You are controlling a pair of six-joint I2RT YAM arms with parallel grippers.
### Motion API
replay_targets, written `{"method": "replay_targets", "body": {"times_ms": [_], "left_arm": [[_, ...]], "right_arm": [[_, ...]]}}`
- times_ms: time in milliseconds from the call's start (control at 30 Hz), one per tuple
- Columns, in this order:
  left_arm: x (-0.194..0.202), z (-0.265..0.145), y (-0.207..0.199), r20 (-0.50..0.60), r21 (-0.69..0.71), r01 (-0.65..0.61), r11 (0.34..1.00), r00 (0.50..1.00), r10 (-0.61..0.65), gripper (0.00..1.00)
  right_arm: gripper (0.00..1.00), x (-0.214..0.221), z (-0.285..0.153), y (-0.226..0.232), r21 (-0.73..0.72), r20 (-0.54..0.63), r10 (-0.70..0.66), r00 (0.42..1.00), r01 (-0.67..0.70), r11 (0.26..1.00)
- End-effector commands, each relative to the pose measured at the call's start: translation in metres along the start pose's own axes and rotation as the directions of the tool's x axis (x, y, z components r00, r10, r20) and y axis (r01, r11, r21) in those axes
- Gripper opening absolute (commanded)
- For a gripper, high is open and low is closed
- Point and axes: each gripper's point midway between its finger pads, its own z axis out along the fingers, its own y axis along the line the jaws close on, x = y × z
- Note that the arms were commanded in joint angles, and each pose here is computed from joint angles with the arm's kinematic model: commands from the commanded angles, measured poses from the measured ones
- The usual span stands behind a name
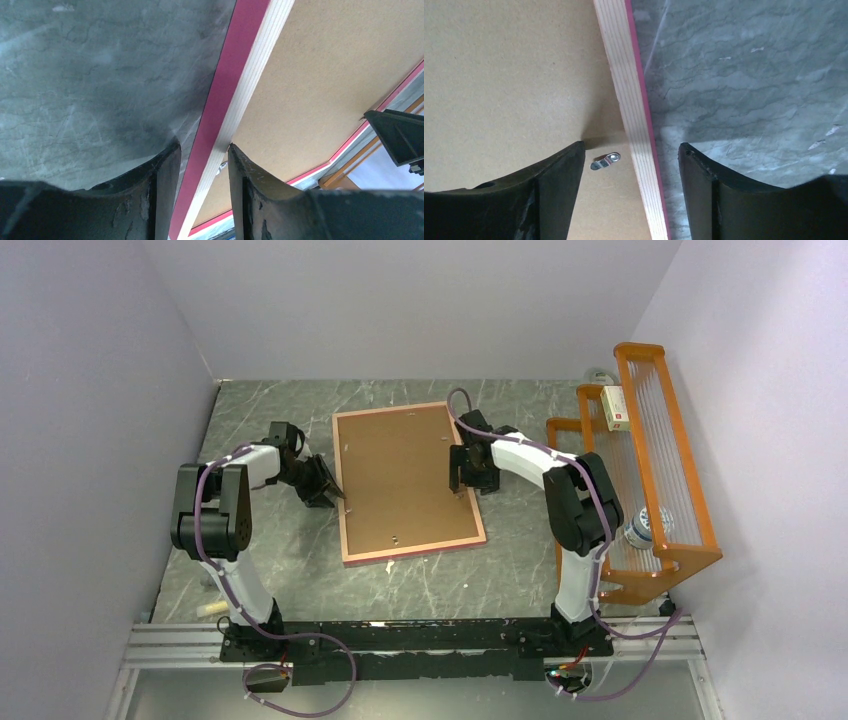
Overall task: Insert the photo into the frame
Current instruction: Install the photo frame at the center of the board.
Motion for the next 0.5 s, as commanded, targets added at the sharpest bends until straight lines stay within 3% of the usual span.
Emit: {"method": "replay_targets", "body": {"times_ms": [0,133,233,333,467], "left_arm": [[0.010,0.001,0.014,-0.013,-0.052,0.016,0.999,1.000,-0.017,0.46],[0.010,0.001,0.014,-0.013,-0.049,0.015,0.999,1.000,-0.015,0.46],[0.011,0.002,0.014,-0.015,-0.048,0.015,0.999,1.000,-0.016,0.46],[0.011,0.003,0.014,-0.021,-0.046,0.014,0.999,1.000,-0.015,0.46],[0.010,0.003,0.013,-0.023,-0.042,0.012,0.999,1.000,-0.013,0.46]], "right_arm": [[0.68,-0.001,0.000,-0.005,0.073,0.008,-0.009,1.000,0.008,0.997],[0.53,0.009,0.000,-0.005,0.051,-0.013,-0.019,1.000,0.020,0.998],[0.49,0.012,-0.003,-0.005,0.039,-0.014,-0.029,0.999,0.030,0.999],[0.50,0.014,-0.006,-0.004,0.024,-0.016,-0.041,0.999,0.041,0.999],[0.59,0.015,-0.007,-0.001,0.006,-0.025,-0.048,0.999,0.048,0.999]]}}
